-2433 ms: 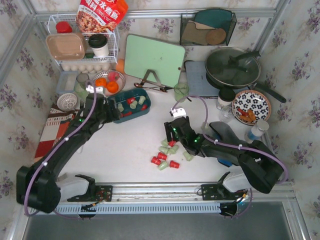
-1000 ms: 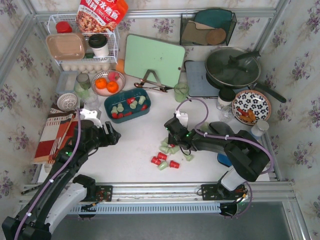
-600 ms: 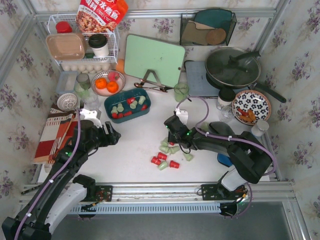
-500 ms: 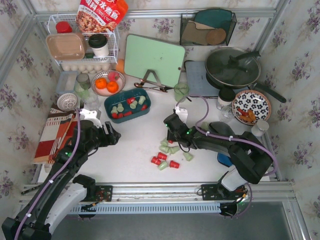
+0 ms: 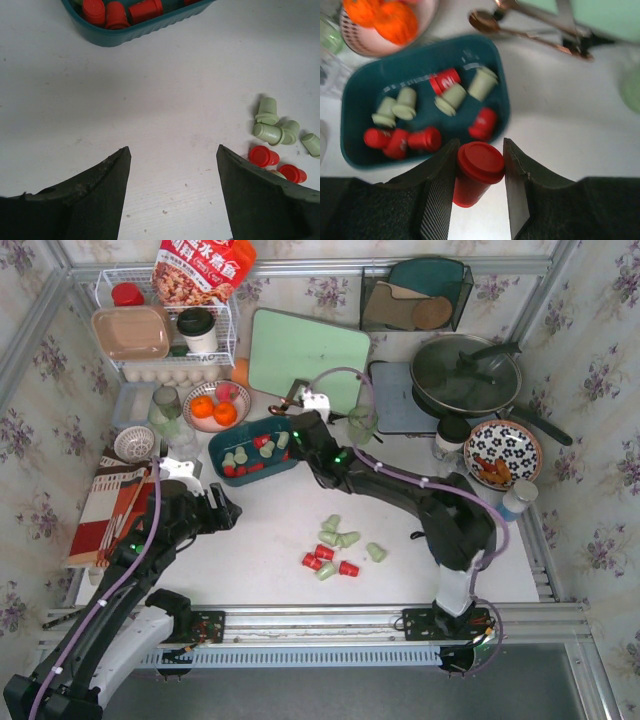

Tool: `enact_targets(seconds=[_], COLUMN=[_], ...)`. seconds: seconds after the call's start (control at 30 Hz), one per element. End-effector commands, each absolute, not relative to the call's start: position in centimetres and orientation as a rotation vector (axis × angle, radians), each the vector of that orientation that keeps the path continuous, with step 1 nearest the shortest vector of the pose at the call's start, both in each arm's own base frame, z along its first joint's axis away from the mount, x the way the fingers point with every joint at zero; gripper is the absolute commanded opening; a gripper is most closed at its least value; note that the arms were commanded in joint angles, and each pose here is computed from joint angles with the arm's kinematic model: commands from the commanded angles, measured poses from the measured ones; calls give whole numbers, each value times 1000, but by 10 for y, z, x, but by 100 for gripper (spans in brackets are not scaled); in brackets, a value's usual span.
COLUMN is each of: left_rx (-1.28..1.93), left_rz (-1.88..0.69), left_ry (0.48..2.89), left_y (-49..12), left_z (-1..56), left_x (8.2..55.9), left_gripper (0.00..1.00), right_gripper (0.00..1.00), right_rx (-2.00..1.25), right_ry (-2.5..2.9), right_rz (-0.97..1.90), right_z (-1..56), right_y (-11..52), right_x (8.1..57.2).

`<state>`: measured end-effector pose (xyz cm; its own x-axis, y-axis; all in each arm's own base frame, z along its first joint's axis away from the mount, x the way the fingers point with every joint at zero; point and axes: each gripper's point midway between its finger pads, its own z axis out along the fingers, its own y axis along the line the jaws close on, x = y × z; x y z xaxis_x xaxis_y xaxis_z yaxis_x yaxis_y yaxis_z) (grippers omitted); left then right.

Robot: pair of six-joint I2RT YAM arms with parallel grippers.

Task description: Mix the coffee capsules in the storage basket

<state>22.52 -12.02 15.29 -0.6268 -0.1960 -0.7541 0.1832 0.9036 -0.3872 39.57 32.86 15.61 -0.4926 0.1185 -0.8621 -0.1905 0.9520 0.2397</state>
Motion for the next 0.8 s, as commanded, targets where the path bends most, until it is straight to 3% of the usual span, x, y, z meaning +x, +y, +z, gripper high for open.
enact_targets(seconds=[0.0, 0.2, 0.4, 0.6, 0.67, 0.77], left_rx=[-9, -11, -25, -46, -45, -47], left_rz=[-546, -547, -553, -554, -554, -547], left_ry=[2184, 2179, 2175, 2160, 2164, 2174], left_y=[-120, -119, -119, -118, -118, -118], left_z=[152, 153, 155, 154, 154, 151], left_x=[224, 223, 222, 223, 223, 224], left_gripper=[72, 72, 73, 73, 73, 73], right_gripper=[44, 49, 68, 84, 98, 100], right_rx=[-145, -188, -168, -154, -158, -173], right_ry=[1883, 1906, 1956, 1962, 1955, 1943], right_rz=[361, 378, 393, 368, 344, 305], right_z=[180, 141, 118, 132, 139, 153], right_y=[366, 409, 423, 411, 403, 388], right_x=[444, 477, 486, 479, 475, 467])
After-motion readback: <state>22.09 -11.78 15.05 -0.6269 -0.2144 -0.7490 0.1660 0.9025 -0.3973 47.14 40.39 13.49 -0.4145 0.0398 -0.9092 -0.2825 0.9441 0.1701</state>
